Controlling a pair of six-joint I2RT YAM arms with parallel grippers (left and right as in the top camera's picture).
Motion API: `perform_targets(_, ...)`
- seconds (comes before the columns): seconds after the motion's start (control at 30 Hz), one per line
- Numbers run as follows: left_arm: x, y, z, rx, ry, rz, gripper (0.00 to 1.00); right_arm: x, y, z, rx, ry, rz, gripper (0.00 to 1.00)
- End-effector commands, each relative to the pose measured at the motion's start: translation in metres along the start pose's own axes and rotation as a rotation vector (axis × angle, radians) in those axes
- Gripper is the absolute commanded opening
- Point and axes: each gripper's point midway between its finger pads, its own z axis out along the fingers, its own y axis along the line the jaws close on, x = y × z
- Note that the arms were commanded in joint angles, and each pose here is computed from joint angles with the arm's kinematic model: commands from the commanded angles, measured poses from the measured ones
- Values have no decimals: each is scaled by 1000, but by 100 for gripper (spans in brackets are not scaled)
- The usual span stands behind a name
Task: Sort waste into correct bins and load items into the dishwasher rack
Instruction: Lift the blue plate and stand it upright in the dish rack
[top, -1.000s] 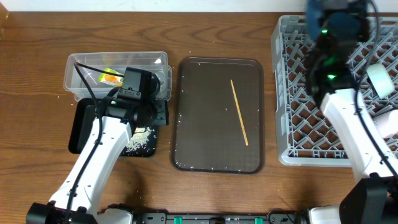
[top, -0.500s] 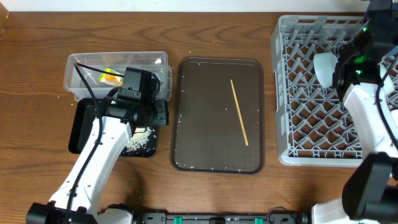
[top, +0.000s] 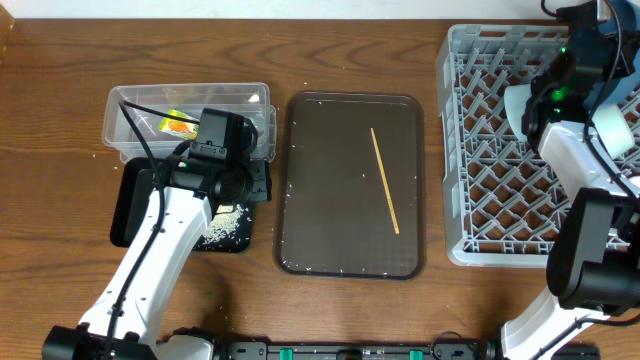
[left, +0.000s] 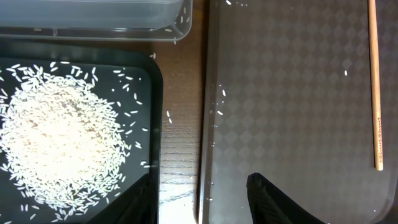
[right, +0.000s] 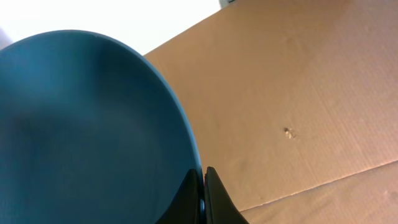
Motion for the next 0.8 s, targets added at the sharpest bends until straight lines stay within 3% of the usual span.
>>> perform_targets(0.0, -6, 0, -6, -5, -23, 1, 49, 6, 9, 2, -6, 24, -30, 1)
perform_targets(0.33, -6, 0, -6, -5, -23, 1, 49, 5, 47, -18, -108, 53, 41, 2)
perform_targets(0.6, -6, 0, -6, -5, -23, 1, 49, 2, 67, -38, -157, 71, 44, 21)
perform_targets(0.77, -6, 0, -6, -5, -23, 1, 49, 10, 82, -47, -209, 101, 19, 24)
